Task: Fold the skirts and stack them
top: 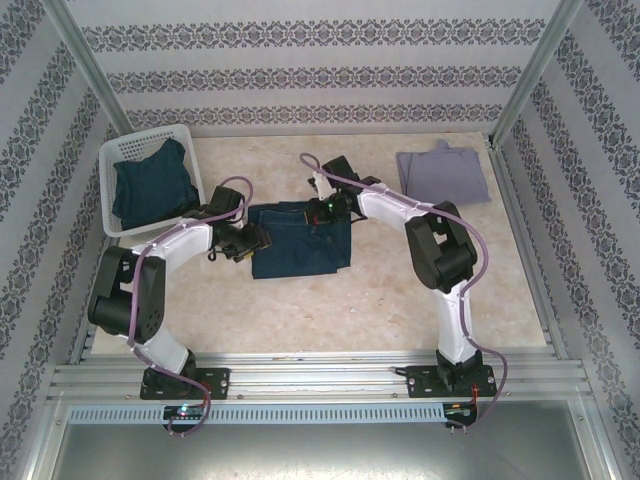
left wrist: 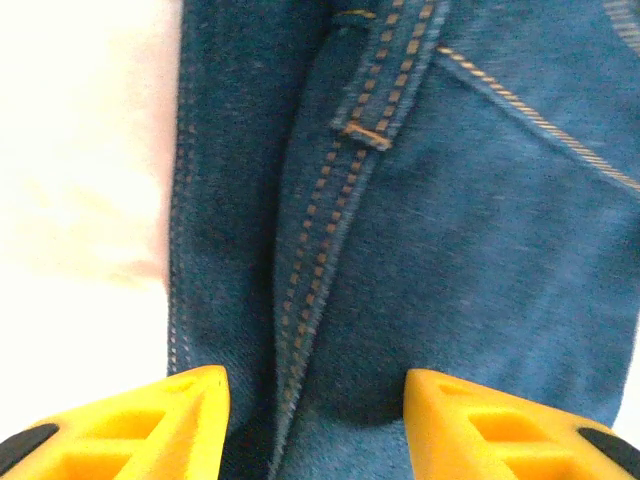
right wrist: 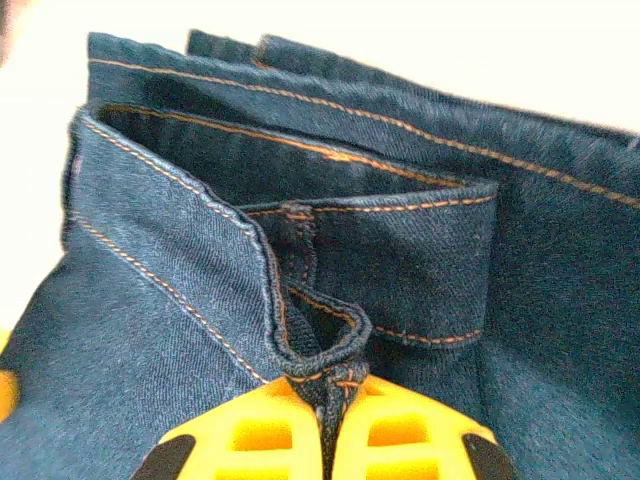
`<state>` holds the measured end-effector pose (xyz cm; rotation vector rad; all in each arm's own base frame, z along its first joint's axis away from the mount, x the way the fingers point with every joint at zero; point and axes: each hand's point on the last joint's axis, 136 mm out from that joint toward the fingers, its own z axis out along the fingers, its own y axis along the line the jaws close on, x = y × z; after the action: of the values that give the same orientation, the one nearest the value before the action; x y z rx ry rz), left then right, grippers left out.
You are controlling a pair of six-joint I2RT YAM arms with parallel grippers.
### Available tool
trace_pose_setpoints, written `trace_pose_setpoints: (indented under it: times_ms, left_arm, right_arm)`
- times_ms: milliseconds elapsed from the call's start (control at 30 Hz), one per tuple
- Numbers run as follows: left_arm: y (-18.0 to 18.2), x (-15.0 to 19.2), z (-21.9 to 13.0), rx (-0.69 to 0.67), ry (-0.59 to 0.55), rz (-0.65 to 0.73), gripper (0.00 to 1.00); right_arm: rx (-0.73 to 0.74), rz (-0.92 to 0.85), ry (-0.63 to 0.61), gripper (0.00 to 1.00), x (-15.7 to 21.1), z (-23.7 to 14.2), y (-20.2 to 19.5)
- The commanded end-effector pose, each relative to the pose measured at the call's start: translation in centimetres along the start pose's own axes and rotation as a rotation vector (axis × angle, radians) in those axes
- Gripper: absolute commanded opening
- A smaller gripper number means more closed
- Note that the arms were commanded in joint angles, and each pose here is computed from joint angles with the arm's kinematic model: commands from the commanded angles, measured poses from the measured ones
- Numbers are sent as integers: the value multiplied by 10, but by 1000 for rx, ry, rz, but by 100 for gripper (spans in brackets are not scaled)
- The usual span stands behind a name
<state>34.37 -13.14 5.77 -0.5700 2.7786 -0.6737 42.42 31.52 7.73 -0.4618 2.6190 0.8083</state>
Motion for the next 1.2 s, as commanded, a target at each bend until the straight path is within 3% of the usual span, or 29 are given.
trace_pose_setpoints:
  times_ms: [0, 233, 433, 600, 767, 833, 867, 900, 1000, 1167]
  left_arm:
    - [-3, -6, 2, 31, -5, 0, 50]
    - [-15, -17, 2, 58, -9, 33, 48]
    - [-21, -24, 2, 65, -12, 50, 48]
    - [-46, -25, -14, 153, 1, 62, 48]
    - [-87, -26, -41, 283, -14, 87, 50]
    - [-103, -28, -41, 350, -19, 81, 50]
    - [-111, -29, -38, 390, -16, 75, 50]
    - [-116, -30, -31, 418, -1, 60, 50]
    - [-113, -35, -7, 411, 36, 13, 47]
    - [-89, -43, 26, 281, 46, -1, 46]
  right_arm:
    - [41, -149, -120, 0, -40, -54, 32]
    - [53, -90, 17, 0, -35, -3, -14]
    - [217, -77, -35, 11, -61, 4, -47]
    - [351, -31, -49, 40, -71, -16, -63]
    - [371, 25, -51, 52, -48, -52, -49]
    - [307, 60, -27, 69, -31, -54, -45]
    - [285, 95, -18, 91, -23, -54, -47]
    - [275, 141, -11, 98, -14, -54, -54]
    - [170, 255, -14, 98, -4, -52, -70]
    - [32, 341, 64, 98, 6, -45, -83]
